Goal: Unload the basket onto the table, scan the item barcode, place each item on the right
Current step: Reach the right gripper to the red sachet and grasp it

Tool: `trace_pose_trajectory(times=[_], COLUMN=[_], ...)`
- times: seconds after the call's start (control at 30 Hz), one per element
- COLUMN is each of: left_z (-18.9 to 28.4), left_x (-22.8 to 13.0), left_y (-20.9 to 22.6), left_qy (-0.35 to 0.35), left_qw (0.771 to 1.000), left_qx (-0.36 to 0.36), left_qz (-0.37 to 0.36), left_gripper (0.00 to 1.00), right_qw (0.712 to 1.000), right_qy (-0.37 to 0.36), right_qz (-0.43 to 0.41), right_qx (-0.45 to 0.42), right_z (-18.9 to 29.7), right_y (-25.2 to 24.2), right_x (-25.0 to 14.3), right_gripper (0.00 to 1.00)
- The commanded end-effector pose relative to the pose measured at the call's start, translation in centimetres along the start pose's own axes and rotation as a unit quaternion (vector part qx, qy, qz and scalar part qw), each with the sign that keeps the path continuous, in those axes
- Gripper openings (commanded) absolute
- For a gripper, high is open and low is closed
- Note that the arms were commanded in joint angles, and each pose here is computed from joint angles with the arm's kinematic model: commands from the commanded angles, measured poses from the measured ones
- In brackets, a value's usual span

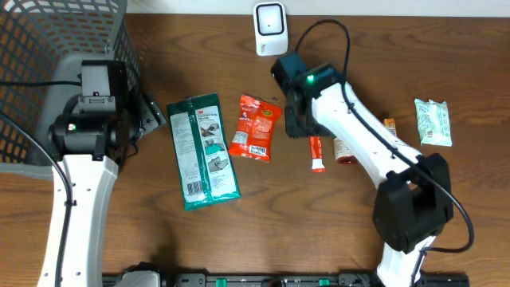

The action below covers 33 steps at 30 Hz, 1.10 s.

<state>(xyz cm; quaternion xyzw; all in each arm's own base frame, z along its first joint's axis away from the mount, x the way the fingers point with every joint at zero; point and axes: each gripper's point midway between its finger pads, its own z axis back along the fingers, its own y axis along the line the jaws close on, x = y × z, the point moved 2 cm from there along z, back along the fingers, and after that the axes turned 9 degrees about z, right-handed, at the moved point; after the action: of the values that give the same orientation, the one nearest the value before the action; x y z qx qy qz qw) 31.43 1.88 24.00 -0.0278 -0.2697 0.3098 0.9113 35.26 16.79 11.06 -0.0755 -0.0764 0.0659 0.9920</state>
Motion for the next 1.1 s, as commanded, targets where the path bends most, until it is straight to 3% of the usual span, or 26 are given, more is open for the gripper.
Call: trace_pose_trajectory(times=[0.0,0.53,0.77,1.07], left_z=[0.0,0.0,0.0,0.0], left_x=[0.4,0.4,0.4,0.4], left_y=[0.4,0.4,0.4,0.4], left_qy=[-0.007,-0.007,-0.007,-0.007], left_qw=[1.0,1.0,1.0,1.0], left_qx=[0.012,0.012,0.012,0.012], left_qz=[-0.001,-0.001,-0.001,-0.001], left_gripper=[0.82,0.82,0.82,0.82], right_qw=[0.999,0.998,0.998,0.994], right_qy=[-0.018,-0.059,-0.048,-0.035], right_qz=[-0.021,0.02,0.021,0.065], right_qx=[-0.023,-0.028,-0.023,0.086], right_z=[-2.4,-7.9,-8.9,-8.8], right_y=[-0.8,-0.8,-1.1,2.4], right_x=[0.1,-0.6,-1.4,-1.8], right_gripper=[0.4,0.42,0.36,0.34])
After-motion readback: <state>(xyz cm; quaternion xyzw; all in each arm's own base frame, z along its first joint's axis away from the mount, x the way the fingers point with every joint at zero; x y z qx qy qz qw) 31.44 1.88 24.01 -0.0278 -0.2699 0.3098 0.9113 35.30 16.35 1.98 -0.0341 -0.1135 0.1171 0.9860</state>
